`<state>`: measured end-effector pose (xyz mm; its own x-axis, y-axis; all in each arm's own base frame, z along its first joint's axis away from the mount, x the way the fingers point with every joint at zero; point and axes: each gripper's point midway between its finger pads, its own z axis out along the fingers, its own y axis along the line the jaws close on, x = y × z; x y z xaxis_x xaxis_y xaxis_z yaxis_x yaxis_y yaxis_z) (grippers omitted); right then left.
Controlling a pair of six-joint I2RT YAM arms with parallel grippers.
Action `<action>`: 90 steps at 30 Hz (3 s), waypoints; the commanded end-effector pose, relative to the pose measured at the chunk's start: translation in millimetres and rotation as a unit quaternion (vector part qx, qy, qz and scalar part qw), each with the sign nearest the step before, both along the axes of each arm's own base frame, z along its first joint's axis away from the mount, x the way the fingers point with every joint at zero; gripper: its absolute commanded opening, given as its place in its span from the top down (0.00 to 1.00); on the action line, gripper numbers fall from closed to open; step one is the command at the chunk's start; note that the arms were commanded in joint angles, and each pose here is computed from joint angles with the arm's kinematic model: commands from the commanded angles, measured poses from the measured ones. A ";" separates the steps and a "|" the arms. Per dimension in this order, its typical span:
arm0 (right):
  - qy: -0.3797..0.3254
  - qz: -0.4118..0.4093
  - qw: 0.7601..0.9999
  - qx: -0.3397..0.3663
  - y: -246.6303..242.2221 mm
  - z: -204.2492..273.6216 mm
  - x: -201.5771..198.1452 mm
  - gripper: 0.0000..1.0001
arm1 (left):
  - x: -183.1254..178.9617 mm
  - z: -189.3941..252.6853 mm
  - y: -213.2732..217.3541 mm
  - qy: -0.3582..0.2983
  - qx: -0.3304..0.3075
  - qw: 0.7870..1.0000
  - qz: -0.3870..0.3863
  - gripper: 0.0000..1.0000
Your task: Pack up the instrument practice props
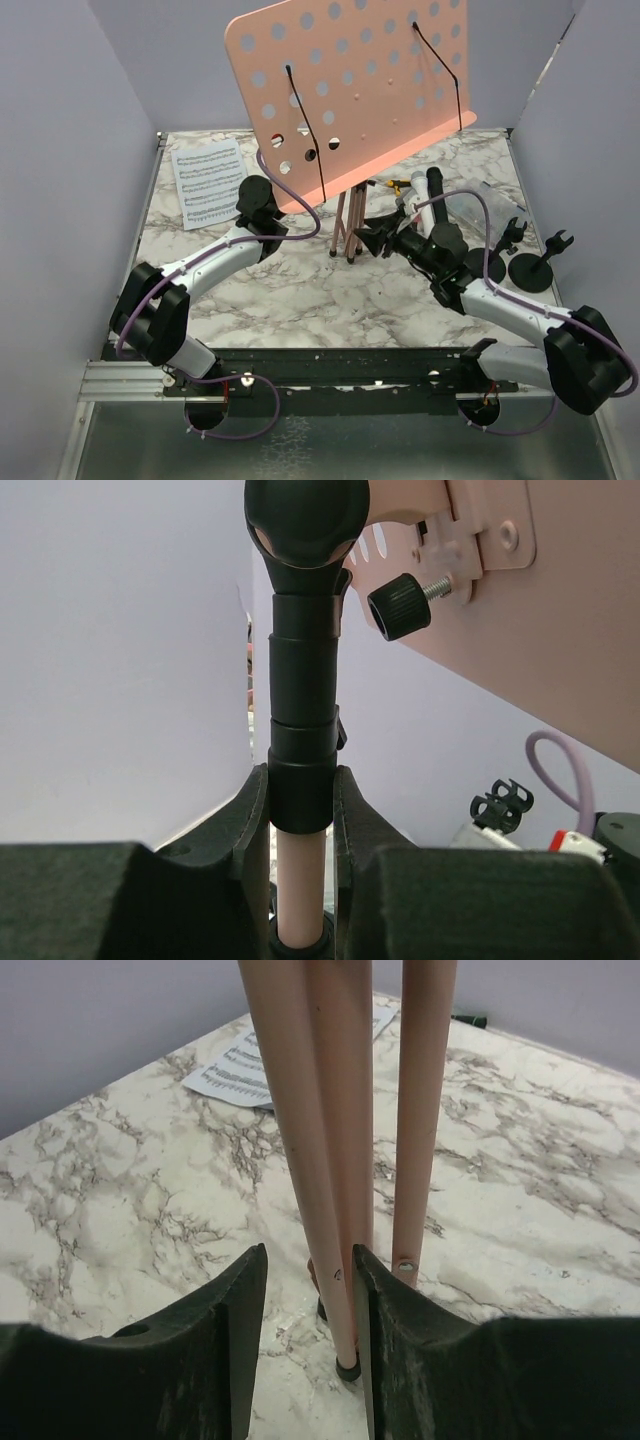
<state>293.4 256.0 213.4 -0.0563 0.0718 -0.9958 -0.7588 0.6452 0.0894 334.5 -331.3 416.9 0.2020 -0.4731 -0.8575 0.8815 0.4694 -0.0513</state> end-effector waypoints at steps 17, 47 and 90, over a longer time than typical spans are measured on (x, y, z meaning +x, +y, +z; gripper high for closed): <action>-0.099 -0.017 0.994 0.033 -4.8 88.3 3.3 0.57 | -3.5 -3.0 6.0 0.024 0.022 0.999 0.006 1.00; -0.074 -0.047 0.993 0.077 39.4 54.6 51.6 0.14 | -11.3 14.9 1.5 0.051 -0.019 0.998 -0.010 1.00; 0.114 -0.075 0.972 0.190 123.0 20.5 49.3 0.99 | 66.1 -63.1 28.9 0.186 0.148 0.957 0.165 1.00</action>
